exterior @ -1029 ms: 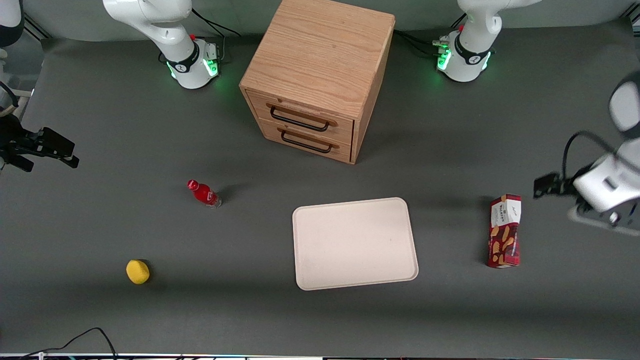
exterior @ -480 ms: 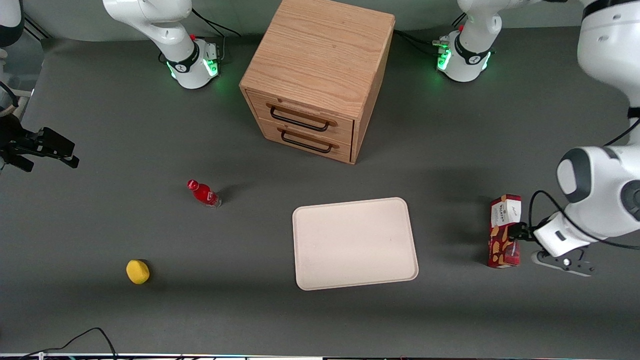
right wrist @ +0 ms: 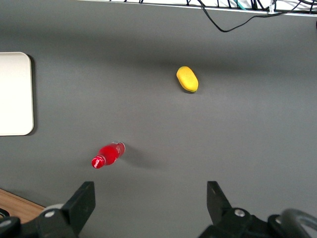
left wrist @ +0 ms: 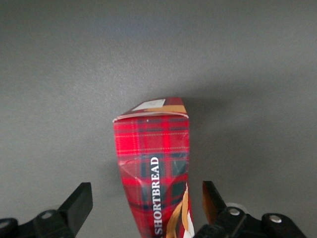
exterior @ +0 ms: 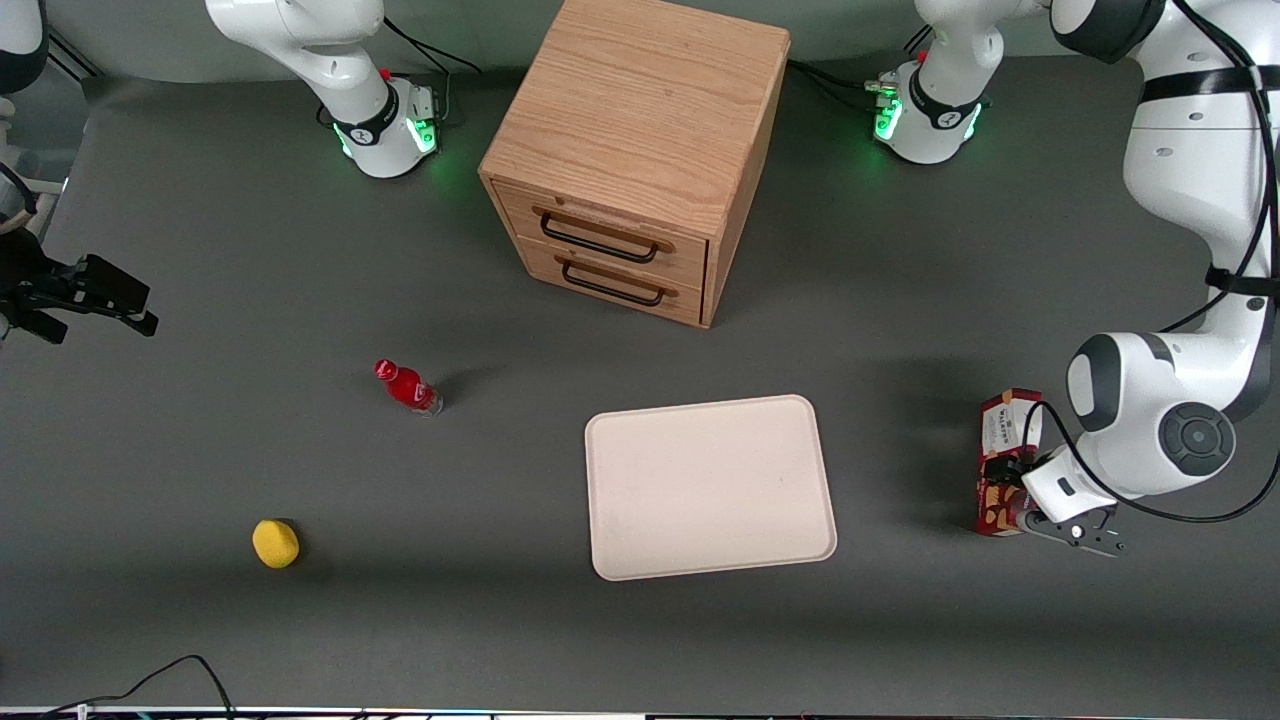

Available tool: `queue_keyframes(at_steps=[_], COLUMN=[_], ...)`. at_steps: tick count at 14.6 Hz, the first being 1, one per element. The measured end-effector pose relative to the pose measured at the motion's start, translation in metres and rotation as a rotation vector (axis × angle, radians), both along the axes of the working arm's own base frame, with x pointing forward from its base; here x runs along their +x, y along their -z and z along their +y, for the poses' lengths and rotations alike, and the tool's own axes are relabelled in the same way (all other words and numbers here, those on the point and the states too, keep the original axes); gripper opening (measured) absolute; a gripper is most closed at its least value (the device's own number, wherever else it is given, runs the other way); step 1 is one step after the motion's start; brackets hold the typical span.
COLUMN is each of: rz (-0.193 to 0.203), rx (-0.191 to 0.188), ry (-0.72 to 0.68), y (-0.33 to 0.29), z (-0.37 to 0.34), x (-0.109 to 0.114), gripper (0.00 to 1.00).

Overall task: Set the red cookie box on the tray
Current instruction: 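Lower the open left gripper down around the red shortbread box, then close the left gripper on the shortbread box and lift it, then carry the box with the left gripper over the cream tray and lower it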

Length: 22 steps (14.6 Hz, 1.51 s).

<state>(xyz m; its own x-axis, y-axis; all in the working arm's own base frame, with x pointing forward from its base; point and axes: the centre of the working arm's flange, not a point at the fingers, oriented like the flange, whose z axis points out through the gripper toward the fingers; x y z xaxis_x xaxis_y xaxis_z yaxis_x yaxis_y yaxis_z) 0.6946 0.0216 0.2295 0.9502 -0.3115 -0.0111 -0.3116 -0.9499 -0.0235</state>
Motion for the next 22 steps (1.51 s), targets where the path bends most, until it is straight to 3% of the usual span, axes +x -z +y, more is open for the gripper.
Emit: queue_keyframes(at_steps=[6,8,12,15,19,22], rz=[0.008,0.007,0.024,0.016,-0.006,-0.027], rx=[0.005,0.005,0.009,0.018,0.034,0.029], ry=[0.004,0.006,-0.004,-0.065,-0.207,-0.311], y=[0.002,0.002,-0.013,-0.074,-0.158,-0.173], z=[0.000,0.000,0.000,-0.017,-0.096,-0.173], x=[-0.001,-0.001,0.001,0.006,0.001,-0.009], gripper=[0.30,0.17,0.15,0.15,0.15,0.15])
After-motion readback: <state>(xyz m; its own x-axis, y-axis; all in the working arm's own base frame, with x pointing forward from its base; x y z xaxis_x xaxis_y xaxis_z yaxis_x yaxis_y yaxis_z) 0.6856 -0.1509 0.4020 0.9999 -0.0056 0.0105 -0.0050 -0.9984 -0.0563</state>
